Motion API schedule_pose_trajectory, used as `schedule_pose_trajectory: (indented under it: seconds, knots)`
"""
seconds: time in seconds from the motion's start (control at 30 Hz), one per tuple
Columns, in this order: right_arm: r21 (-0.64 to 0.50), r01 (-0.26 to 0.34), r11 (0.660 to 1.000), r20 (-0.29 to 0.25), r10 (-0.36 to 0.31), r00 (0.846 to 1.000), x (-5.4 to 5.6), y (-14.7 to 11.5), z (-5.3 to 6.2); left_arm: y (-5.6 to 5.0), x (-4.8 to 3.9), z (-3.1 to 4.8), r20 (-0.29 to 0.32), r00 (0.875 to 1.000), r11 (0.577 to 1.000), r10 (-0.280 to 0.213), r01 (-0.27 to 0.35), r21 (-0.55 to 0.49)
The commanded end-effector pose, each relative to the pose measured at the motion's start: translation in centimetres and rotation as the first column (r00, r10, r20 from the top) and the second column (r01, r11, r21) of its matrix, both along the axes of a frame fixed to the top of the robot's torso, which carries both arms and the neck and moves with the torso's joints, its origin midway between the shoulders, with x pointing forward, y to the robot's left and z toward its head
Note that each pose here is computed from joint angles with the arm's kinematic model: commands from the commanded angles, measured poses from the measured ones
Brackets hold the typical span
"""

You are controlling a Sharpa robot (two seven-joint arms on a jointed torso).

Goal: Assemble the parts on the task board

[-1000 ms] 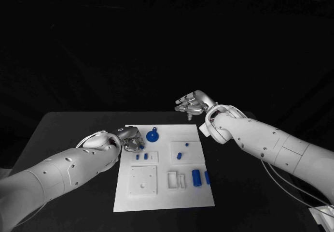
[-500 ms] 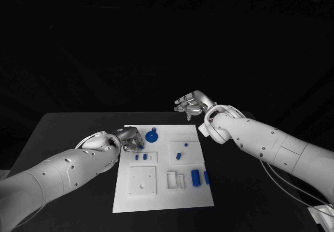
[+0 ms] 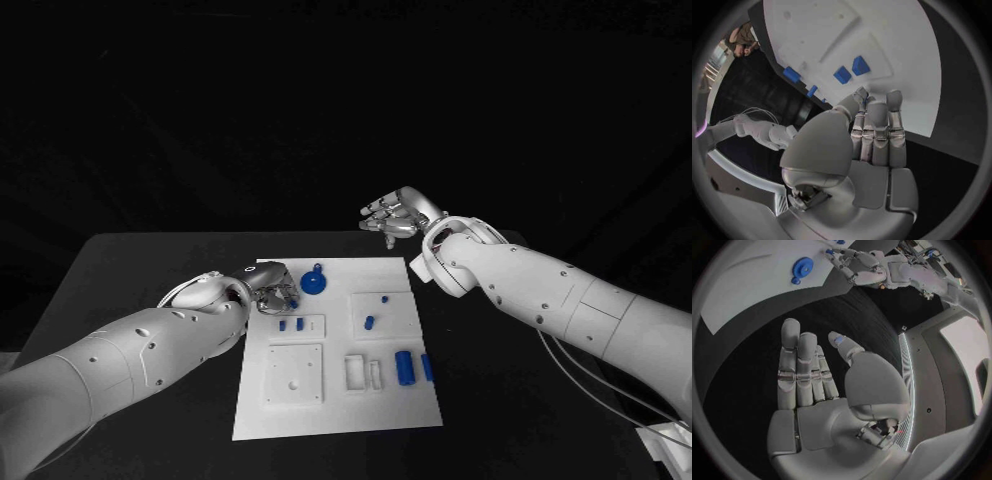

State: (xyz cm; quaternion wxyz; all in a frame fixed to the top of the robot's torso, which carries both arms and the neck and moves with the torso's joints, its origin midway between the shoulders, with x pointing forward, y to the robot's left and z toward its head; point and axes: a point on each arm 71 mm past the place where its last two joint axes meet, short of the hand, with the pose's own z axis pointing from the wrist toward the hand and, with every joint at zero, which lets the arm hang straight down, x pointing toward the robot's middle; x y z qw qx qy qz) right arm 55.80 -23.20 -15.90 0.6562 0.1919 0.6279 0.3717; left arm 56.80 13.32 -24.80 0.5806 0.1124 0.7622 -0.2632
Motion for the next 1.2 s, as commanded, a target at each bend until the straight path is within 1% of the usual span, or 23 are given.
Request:
schedule_pose_trajectory:
  seconds: [0.03,0.2,0.47,0.73,1.2]
  knots:
    - [-0.001,-0.016,1.000,-0.001,0.016,1.000,-0.04,0.15,-0.01,-0.29,-0.10,-0.16,-0.017,1.000,1.000,-0.007,0.008,0.014]
    - [-0.002,-0.017,1.000,-0.002,0.017,1.000,-0.04,0.14,-0.01,-0.33,-0.10,-0.34,-0.037,0.999,0.999,-0.002,0.003,0.032]
    - [-0.002,-0.017,1.000,-0.002,0.017,1.000,-0.04,0.13,-0.02,-0.31,-0.07,-0.48,-0.049,0.999,0.999,0.006,-0.003,0.050]
    - [-0.002,-0.017,1.000,-0.003,0.017,1.000,-0.03,0.13,-0.03,-0.25,0.03,-0.46,-0.044,0.999,0.999,0.012,-0.010,0.052]
    - [-0.001,-0.018,1.000,-0.004,0.018,1.000,-0.01,0.15,-0.06,-0.29,0.03,-0.39,-0.036,0.999,0.999,0.006,-0.005,0.041]
